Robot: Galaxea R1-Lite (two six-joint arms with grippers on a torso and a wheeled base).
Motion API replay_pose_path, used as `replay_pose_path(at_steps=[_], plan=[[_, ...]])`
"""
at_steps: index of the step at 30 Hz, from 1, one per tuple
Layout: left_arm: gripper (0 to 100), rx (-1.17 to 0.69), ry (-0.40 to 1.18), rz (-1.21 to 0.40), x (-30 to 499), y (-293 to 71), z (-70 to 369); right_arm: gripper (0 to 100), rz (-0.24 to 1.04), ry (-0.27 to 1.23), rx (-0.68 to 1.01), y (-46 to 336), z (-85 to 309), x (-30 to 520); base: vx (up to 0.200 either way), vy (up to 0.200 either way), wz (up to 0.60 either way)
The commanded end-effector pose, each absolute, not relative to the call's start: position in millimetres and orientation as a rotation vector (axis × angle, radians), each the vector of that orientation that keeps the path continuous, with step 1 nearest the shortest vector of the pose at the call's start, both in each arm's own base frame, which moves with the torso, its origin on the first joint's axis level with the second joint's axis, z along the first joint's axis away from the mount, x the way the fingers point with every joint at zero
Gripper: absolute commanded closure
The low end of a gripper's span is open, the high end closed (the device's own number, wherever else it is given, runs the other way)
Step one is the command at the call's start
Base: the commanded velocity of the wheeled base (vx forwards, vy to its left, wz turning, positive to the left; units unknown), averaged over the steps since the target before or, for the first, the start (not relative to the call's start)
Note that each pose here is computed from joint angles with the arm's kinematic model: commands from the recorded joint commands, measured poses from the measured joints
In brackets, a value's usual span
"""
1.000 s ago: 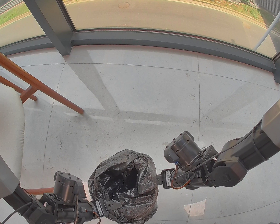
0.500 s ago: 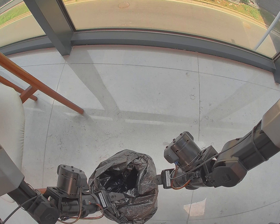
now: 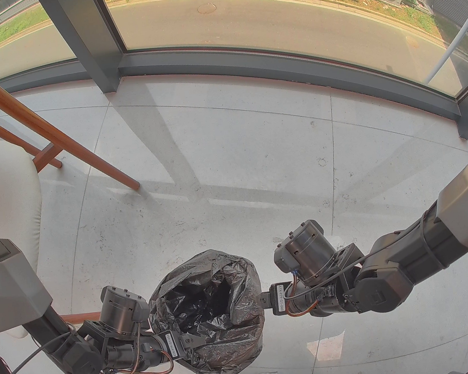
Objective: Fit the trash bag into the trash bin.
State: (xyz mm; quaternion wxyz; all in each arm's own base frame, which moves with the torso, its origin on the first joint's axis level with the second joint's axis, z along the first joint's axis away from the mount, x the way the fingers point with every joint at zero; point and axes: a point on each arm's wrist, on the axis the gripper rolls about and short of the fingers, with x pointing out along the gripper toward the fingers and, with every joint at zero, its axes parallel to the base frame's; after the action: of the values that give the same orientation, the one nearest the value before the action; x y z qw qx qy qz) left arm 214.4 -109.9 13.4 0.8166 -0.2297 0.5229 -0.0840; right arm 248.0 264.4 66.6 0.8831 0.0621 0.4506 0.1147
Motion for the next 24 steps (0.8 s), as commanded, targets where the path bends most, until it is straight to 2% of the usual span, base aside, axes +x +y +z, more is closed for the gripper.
replay_pose_path(at_steps=[1, 10, 17, 24], plan=[[0, -0.471, 1.155, -0.14, 216.9, -109.5, -0.9, 0, 0.24, 0.938, 0.13, 264.8, 66.8, 247.5, 0.0, 0.0, 0.0], [0, -0.491, 1.124, -0.137, 221.1, -105.8, 0.2, 0, 0.238, 0.94, 0.129, 263.7, 66.3, 247.2, 0.0, 0.0, 0.0], [0, -0.53, 1.029, -0.243, 202.7, -105.3, 49.1, 0, 0.237, 0.94, 0.13, 263.1, 66.8, 246.7, 0.0, 0.0, 0.0], [0, -0.543, 0.981, -0.247, 215.9, -109.2, 62.0, 0, 0.236, 0.941, 0.129, 263.2, 66.2, 246.7, 0.0, 0.0, 0.0]])
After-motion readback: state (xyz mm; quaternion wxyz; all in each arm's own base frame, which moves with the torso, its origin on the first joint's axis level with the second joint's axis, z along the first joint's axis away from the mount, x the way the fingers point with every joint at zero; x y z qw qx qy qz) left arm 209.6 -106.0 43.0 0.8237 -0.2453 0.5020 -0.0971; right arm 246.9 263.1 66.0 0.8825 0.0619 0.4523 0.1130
